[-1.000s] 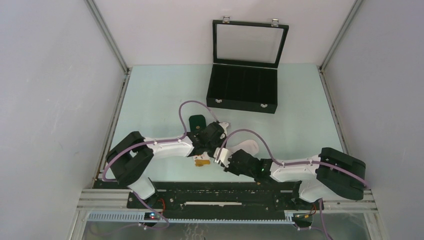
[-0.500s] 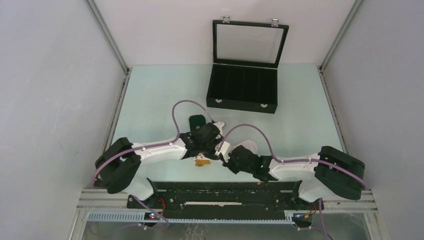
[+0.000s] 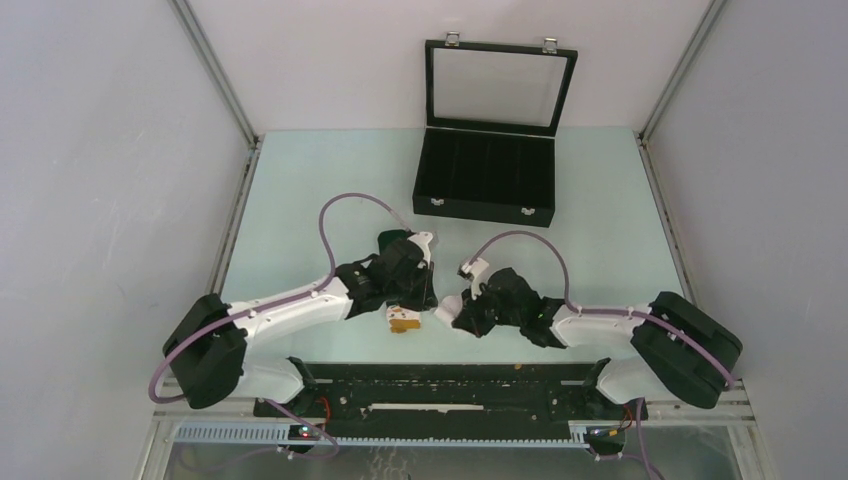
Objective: Roll the socks
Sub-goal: Roll a pair of socks at the center of the board.
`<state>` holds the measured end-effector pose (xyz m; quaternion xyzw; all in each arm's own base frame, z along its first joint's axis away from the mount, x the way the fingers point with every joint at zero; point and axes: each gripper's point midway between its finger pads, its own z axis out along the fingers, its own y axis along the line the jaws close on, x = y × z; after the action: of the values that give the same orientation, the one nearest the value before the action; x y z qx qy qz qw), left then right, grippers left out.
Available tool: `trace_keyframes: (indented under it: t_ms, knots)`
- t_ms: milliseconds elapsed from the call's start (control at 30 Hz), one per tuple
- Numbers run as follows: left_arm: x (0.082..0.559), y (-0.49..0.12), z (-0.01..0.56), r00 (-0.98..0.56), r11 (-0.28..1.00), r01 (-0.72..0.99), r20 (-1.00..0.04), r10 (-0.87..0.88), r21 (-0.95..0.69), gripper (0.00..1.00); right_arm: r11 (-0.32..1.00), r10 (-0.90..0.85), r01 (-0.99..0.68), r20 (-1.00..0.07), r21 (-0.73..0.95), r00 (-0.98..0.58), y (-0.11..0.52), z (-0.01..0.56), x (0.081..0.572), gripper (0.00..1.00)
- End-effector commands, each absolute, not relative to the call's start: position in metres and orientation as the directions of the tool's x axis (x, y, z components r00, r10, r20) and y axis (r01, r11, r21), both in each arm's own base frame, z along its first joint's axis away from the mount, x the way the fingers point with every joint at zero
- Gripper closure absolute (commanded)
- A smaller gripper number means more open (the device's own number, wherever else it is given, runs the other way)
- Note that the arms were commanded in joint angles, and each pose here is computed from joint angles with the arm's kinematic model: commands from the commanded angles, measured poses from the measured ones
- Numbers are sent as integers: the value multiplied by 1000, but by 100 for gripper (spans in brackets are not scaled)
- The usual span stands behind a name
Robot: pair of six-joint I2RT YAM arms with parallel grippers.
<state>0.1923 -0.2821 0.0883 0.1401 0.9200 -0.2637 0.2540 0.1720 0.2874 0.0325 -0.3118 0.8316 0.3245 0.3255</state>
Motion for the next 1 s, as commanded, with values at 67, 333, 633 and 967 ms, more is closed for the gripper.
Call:
trace_keyframes:
  t_ms: [67, 333, 633, 967]
  knots:
    - [189, -281, 85, -837, 817, 400, -529, 142, -414, 100, 637, -196, -525, -539, 564, -819, 265, 14, 156, 100]
    - [189, -298, 81, -844, 786, 439, -499, 195, -436, 100, 661, -44, -314, -382, 682, -923, 251, 12, 167, 100]
    - [197, -318, 87, -846, 762, 443, -503, 179, -473, 100, 650, 82, -169, -289, 741, -954, 243, 3, 158, 100]
    - [202, -336, 86, -848, 745, 456, -490, 199, -487, 100, 670, 175, -45, -217, 741, -961, 232, -12, 150, 100]
